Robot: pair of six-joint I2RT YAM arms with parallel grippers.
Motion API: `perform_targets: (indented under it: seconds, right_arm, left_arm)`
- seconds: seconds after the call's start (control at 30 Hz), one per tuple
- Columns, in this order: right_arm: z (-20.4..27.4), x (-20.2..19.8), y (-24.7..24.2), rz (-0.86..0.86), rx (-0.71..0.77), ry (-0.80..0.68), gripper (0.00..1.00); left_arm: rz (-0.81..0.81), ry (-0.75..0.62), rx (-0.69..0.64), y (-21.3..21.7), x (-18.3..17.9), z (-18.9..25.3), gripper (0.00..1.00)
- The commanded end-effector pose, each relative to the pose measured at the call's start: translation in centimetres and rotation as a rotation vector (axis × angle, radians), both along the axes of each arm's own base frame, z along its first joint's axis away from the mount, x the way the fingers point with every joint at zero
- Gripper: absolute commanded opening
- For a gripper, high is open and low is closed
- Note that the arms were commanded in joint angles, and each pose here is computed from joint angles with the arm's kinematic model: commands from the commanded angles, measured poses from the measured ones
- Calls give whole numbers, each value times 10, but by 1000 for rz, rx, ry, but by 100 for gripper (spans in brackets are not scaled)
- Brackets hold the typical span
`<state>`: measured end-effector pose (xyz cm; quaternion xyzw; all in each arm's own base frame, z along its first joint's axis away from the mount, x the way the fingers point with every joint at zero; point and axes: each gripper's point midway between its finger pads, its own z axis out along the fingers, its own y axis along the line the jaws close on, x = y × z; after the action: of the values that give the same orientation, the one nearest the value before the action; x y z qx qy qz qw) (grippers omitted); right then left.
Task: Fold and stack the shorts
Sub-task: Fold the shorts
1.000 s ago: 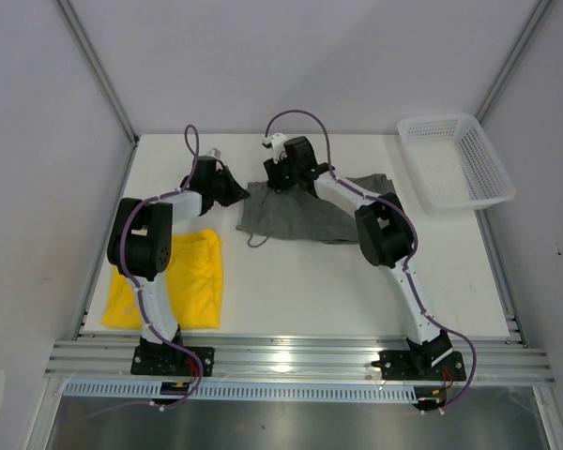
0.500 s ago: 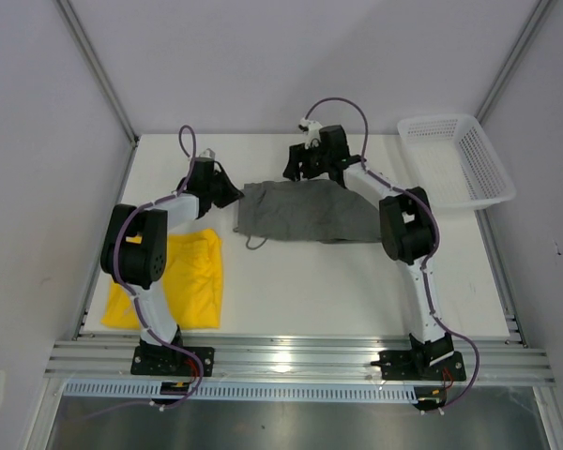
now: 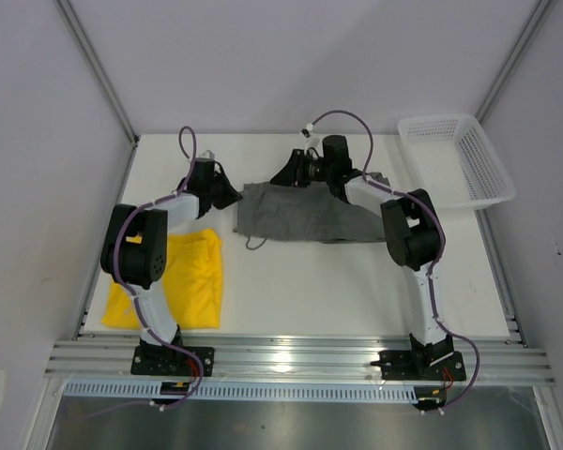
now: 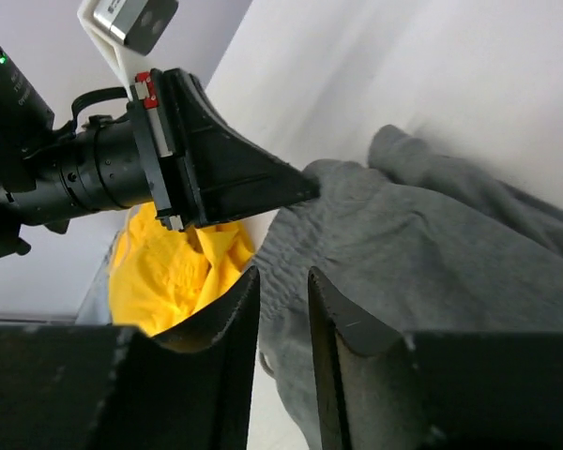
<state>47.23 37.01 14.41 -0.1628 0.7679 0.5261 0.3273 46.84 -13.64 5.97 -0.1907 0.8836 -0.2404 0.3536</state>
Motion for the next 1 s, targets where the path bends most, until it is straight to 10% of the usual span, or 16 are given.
perform_targets:
  seconds: [0.0,0.37,0.7,0.97]
  right_arm:
    - [-7,-11,16,56,105,75,29]
    - [-127,31,-34,-257,-63,354,19]
    - [-44,15,-17,-173,-52,178,42]
    - [-12,-38,25,-2,-18,151,47]
  left_arm:
    - [9,-43,12,0,11,17,0]
    - [2,-25,20,-1,13,13,0]
    - [-25,-12,2,-9,14,12,7]
    - [-24,-67,-21,2,1,34,75]
